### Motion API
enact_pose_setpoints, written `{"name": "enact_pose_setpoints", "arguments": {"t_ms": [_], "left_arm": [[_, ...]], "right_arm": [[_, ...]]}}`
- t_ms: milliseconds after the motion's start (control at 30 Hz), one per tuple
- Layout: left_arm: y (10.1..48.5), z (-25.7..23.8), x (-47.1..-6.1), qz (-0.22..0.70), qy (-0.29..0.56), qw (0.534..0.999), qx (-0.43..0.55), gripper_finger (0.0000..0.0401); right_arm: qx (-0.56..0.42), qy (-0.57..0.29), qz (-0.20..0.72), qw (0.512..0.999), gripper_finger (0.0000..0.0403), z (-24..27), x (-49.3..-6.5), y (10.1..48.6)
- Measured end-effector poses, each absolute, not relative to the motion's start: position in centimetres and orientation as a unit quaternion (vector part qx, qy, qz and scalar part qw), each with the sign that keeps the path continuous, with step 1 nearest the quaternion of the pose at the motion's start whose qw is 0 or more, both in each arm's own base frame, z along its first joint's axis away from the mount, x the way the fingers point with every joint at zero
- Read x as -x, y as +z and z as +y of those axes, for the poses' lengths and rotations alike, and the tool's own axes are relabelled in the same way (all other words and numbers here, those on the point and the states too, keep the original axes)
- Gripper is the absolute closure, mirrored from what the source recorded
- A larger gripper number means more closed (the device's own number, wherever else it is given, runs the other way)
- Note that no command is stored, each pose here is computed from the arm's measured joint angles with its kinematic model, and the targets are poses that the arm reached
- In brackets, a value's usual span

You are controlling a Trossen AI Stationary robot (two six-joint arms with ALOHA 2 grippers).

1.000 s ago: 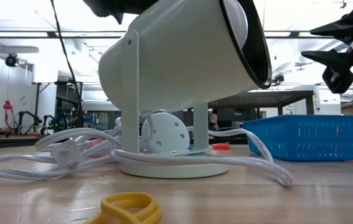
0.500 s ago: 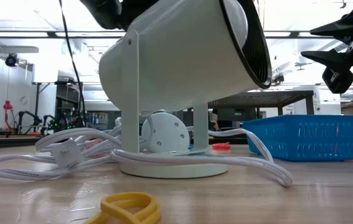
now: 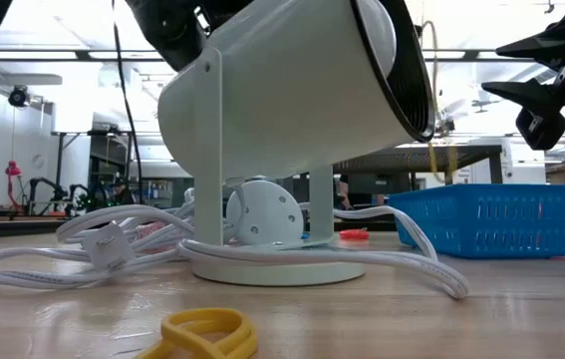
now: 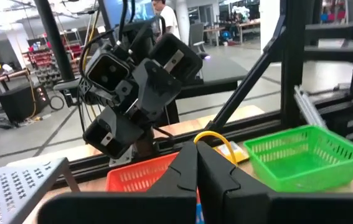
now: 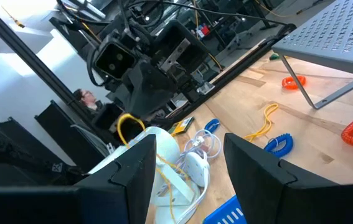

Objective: Pick & Place Office Desk Supplies
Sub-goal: Put the yellow rubber band into the blue bin

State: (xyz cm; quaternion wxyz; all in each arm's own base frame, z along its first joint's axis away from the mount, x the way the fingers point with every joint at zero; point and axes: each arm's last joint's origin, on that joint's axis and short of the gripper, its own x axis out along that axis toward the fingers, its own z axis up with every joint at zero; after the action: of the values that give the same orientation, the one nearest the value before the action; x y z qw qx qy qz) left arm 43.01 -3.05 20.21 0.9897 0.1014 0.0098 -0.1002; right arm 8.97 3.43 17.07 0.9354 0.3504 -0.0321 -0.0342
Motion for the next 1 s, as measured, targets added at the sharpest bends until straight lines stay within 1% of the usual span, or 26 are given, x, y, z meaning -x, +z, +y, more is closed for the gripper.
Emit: {"name": "enact_pose_setpoints", "arguments": {"t_ms": [200,433,1000], "left_arm": [[20.0,-2.9,-44.6,0.000,-0.097,0.988,-0.119,0.0401],[18.5,-2.7,-45.9,0.018,-0.096,0.988,-0.116,0.0401],[16.4,-2.6,-45.8,0.102,-0.101,0.985,-0.099,0.0400]], "right_arm": [[-0.351,-0.034,-0.032,0.935,0.0218,3.4,-9.0,17.1],[-0.350,-0.034,-0.032,0.935,0.0218,3.4,-9.0,17.1],[-0.350,-0.034,-0.032,0.935,0.0218,3.4,-9.0,17.1]]}}
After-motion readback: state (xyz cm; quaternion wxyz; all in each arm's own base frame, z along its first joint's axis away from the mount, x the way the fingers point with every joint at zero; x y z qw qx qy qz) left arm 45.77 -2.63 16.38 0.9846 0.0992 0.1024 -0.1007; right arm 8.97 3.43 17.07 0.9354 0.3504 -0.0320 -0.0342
